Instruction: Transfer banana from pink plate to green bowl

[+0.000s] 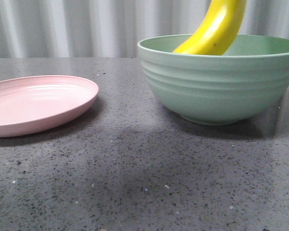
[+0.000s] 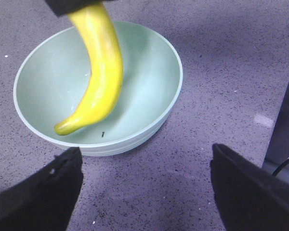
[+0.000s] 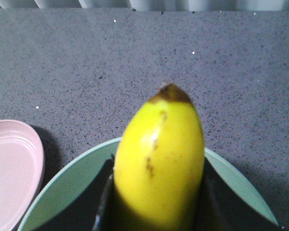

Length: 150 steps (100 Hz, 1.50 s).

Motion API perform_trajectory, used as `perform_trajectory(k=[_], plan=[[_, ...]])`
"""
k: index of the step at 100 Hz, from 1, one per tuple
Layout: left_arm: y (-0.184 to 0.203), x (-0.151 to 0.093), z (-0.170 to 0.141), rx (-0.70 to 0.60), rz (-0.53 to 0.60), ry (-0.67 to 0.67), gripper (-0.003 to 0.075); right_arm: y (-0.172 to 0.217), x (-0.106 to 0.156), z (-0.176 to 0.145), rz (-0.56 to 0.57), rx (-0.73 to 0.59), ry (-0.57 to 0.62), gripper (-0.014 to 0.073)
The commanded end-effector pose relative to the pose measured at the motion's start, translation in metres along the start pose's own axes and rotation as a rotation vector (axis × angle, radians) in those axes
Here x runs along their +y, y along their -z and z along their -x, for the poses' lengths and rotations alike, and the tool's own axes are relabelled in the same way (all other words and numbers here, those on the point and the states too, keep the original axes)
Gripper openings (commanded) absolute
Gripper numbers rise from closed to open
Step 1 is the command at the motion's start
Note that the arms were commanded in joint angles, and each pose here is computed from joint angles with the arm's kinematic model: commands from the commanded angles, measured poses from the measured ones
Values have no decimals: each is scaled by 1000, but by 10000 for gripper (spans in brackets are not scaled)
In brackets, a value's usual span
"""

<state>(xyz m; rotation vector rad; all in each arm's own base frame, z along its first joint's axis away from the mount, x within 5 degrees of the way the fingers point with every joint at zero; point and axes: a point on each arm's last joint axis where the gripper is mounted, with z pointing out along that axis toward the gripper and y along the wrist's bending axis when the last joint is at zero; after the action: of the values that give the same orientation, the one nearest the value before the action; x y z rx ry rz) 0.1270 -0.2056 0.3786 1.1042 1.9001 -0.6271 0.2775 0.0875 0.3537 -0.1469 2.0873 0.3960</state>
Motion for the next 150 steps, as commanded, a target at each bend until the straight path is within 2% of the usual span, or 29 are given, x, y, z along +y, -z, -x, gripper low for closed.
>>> perform_trajectory(k=[1,11,21,47,55,82,94,99,106,111,123,126,150], plan=[[14,-2,18,-131,-2,9,514,9,1,19,-4,-116,17,85],[14,-2,18,-131,-2,9,514,6,0,18,-6,-110,18,282],[14,-2,18,-135,-2,9,514,6,0,18,-7,-110,20,375],[14,-2,19,-140,-1,9,514,8,1,18,-7,-110,27,379],[14,-2,19,-140,-1,9,514,11,0,21,-22,-141,69,379],[15,-2,20,-151,-5,16,514,52,4,38,-58,-306,199,379],[15,-3,20,-153,-21,41,512,71,6,38,-58,-317,211,379],[15,-4,20,-154,-26,47,497,79,7,36,-57,-296,212,368],[15,-4,20,-152,-33,61,414,89,8,31,-55,-258,212,313],[15,-5,20,-152,-37,83,309,96,8,27,-55,-219,212,239],[20,-5,18,-162,-41,90,-25,111,8,16,-54,-137,212,-21],[22,-5,17,-163,-41,90,-17,115,8,13,-54,-130,213,-73],[43,-6,1,-211,-38,89,-20,138,5,-21,-53,-131,213,-64]])
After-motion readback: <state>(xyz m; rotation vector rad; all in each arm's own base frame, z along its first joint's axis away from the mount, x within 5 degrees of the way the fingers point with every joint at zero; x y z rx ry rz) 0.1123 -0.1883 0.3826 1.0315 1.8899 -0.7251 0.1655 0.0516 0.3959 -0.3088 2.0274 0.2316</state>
